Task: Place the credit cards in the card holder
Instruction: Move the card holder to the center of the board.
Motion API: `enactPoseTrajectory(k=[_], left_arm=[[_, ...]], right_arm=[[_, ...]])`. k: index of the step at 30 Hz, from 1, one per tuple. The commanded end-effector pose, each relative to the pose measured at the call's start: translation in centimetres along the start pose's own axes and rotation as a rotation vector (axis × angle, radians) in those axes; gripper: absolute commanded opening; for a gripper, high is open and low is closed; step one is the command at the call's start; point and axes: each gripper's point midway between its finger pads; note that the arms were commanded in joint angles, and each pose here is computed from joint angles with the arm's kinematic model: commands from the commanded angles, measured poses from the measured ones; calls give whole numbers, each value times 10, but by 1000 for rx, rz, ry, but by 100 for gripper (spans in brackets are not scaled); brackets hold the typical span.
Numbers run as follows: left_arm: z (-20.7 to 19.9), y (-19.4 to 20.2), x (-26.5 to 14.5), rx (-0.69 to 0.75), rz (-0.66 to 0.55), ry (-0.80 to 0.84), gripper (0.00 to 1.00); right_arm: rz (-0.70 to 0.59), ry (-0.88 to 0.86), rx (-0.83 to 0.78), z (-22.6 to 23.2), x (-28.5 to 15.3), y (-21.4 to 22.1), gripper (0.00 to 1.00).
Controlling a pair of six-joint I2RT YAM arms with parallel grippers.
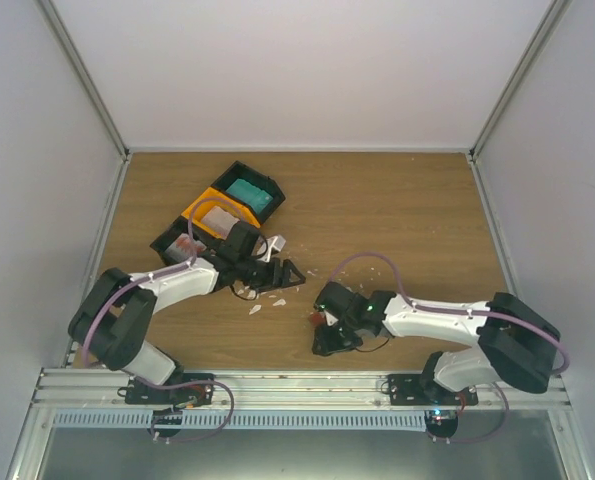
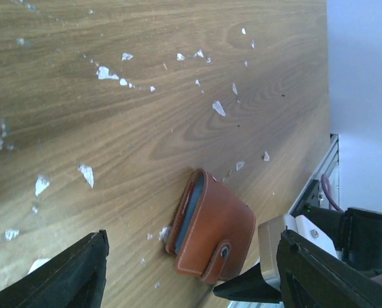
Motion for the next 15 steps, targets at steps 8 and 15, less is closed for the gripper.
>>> enactPoseTrajectory(k=[8,15], left_arm=[[-7,-35,23,11,-35,-56,76],[-8,-45,36,4,-22,-50,78]], right_arm=[[0,391,149,-93,-3,18,42],[-134,448,257,-130,-26,-8,63]])
Point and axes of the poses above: each gripper's point midway between its finger pads, its own x axis out along the fingers, its own z axis along the line the jaws close on, y = z × x, and after that the axes turned 13 degrees about -x, right-handed
